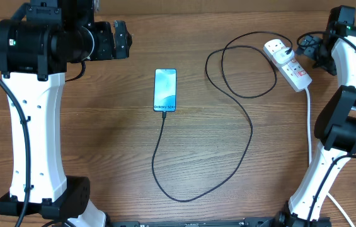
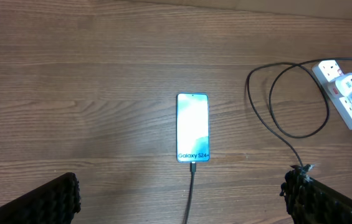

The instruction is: Plug charger to phone and switch on socket

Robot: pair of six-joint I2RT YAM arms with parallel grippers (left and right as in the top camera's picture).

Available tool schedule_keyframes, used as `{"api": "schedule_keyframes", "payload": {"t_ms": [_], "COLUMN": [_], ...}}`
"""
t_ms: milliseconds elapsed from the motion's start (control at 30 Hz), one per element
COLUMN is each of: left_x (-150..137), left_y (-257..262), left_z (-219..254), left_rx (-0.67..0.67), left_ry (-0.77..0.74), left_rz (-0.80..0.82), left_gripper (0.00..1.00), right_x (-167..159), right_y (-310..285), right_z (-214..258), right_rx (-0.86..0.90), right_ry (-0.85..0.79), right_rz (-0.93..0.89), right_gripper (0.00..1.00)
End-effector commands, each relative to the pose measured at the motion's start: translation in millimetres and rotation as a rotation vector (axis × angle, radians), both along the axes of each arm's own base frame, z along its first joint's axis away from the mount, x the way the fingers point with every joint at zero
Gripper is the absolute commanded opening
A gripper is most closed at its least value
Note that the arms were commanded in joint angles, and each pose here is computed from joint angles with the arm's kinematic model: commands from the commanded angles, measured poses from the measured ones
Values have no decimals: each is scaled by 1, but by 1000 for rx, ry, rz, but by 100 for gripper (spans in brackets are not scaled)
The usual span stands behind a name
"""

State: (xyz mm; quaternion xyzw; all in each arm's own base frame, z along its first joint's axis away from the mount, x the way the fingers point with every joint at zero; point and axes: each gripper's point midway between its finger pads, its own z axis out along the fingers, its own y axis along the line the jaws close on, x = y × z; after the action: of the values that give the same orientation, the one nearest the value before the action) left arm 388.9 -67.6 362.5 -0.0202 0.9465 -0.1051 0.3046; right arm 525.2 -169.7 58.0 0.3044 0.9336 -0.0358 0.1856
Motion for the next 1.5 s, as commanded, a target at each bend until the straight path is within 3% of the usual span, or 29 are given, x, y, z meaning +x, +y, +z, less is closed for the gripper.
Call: {"api": "schedule_keyframes", "payload": {"t_ms": [0, 600, 1467], "left_x": [3, 3, 3], "left_y": [4, 4, 4], "left_z": [-3, -3, -3], "left_rx": [11, 11, 11], "left_ry": [7, 7, 7], "left_rz": [15, 15, 14], "left_gripper": [100, 100, 100], "right_x": [2, -7, -23], "right_y": [0, 7, 22], "right_z": [-6, -46, -51], "right_rx": [7, 57, 130], "right_ry": [-1, 82, 143], "right_rz": [5, 14, 29], "right_gripper": [100, 100, 100]}}
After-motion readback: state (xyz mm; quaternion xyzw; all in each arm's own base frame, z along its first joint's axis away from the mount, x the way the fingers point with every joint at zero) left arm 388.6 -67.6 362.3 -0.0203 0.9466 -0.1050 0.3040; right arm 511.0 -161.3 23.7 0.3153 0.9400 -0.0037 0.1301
